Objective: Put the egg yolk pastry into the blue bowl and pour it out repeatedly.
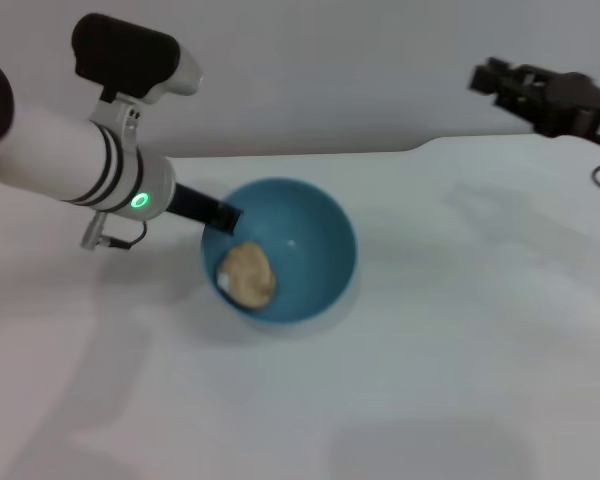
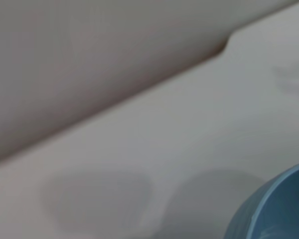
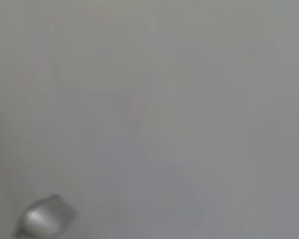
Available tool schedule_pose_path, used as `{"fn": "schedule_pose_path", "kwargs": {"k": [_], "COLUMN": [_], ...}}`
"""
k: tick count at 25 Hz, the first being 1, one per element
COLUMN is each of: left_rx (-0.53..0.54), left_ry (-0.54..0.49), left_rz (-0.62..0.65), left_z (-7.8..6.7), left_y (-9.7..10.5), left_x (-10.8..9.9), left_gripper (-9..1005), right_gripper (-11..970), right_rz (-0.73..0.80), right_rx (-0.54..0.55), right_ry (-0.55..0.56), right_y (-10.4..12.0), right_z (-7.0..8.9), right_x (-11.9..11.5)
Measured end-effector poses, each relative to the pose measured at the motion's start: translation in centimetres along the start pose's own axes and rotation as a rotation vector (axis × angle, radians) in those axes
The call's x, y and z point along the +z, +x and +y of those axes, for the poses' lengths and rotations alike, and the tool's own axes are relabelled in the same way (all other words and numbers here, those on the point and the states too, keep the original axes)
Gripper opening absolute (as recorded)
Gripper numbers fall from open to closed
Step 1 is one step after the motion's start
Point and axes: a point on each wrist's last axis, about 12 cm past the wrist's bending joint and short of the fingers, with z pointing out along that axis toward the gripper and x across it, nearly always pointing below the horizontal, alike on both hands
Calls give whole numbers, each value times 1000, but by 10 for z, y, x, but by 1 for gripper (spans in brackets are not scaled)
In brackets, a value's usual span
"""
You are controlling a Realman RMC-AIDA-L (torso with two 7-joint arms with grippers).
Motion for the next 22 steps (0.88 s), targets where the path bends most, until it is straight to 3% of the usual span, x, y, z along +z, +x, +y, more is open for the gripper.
{"fn": "schedule_pose_path", "kwargs": {"k": [6, 11, 22], "left_rx": [63, 102, 393], "left_ry": [-64, -93, -210], "left_rz": [-180, -270, -568], "left_z": [-8, -14, -50], "left_y": [-10, -18, -23], "left_x": [-1, 0, 7], "left_gripper": [28, 28, 27], "right_gripper": [269, 269, 270], "right_rz": [-95, -63, -28], "right_rx": [-66, -47, -2], "right_ry": [188, 319, 429], "right_y": [17, 40, 60], "right_z": [2, -2, -6], "right_x": [-32, -53, -71]}}
